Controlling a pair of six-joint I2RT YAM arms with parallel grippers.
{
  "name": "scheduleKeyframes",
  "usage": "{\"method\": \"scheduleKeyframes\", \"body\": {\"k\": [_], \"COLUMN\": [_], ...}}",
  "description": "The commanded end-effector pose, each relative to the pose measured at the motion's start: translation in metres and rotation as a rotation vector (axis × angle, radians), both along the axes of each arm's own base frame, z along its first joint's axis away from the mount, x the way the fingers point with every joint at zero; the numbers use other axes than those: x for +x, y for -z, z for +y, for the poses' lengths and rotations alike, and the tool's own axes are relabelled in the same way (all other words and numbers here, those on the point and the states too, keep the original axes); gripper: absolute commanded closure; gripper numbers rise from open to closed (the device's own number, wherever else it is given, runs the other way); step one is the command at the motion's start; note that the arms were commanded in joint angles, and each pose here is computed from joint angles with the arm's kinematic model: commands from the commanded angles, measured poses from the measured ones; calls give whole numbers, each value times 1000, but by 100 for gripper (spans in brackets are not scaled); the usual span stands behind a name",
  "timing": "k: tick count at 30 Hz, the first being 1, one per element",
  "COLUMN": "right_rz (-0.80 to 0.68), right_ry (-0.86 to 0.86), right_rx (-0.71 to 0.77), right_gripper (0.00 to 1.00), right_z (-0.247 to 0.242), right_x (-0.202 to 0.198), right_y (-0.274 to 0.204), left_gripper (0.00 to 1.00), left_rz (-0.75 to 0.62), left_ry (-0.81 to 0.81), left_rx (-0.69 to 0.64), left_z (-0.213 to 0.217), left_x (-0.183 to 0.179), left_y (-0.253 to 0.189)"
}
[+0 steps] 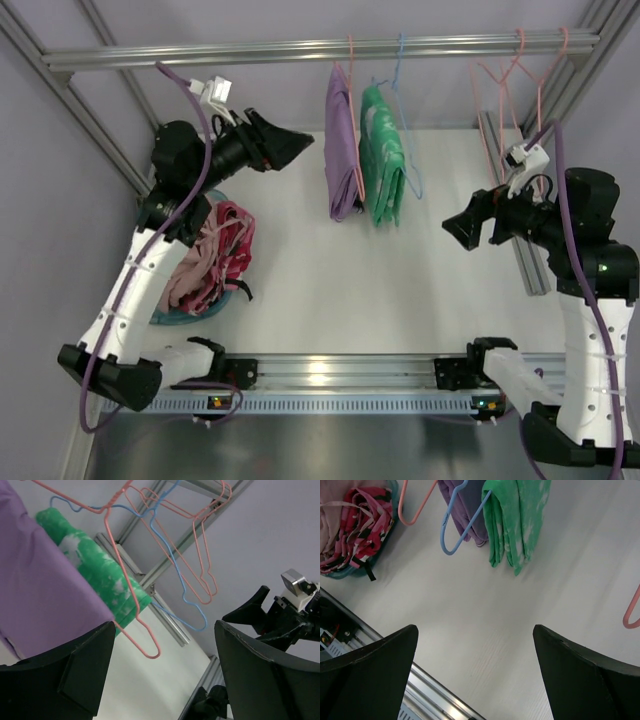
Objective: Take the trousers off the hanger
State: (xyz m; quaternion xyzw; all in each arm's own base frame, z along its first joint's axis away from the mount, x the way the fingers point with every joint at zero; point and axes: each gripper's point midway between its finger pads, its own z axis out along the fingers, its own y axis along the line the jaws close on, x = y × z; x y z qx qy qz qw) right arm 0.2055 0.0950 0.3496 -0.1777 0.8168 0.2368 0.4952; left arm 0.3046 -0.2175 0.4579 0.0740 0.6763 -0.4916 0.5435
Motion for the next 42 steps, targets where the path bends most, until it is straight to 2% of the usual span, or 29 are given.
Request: {"method": "scheduleKeyframes", "body": {"k": [1,8,14,24,28,34,37,41,42], "right_rz": [-75,-74,-78,-72,-78,-81,-83,-81,-81], "right_ry": [-1,5,4,3,5,4,-1,-2,1], "right_rx": [1,2,10,15,7,4,7,13,12], "right_gripper": [0,1,0,1,1,1,1,0,1], "right_z": [1,0,1,2,1,1,2,2,2], "right_x": [0,0,0,1,0,1,3,4,5], "right_y": [-21,-19,-19,-16,-17,-19,-20,-20,-21], "left_gripper": [14,19,29,40,52,53,61,82,95], "left_rz": [-32,-14,83,112,147,153,144,125,128], "left_ry": [9,3,22,136,155,169,184,229,232], "left_rx": [-158,-174,-183,-195,-228,-241,-262,-314,-323], "left_z": [-19,-53,-82,-118,-123,-129,-130,-130,-130], "left_x": [12,47,74,68,72,73,71,63,62], "left_y": [-28,-5,32,58,61,58,49,33,30]}}
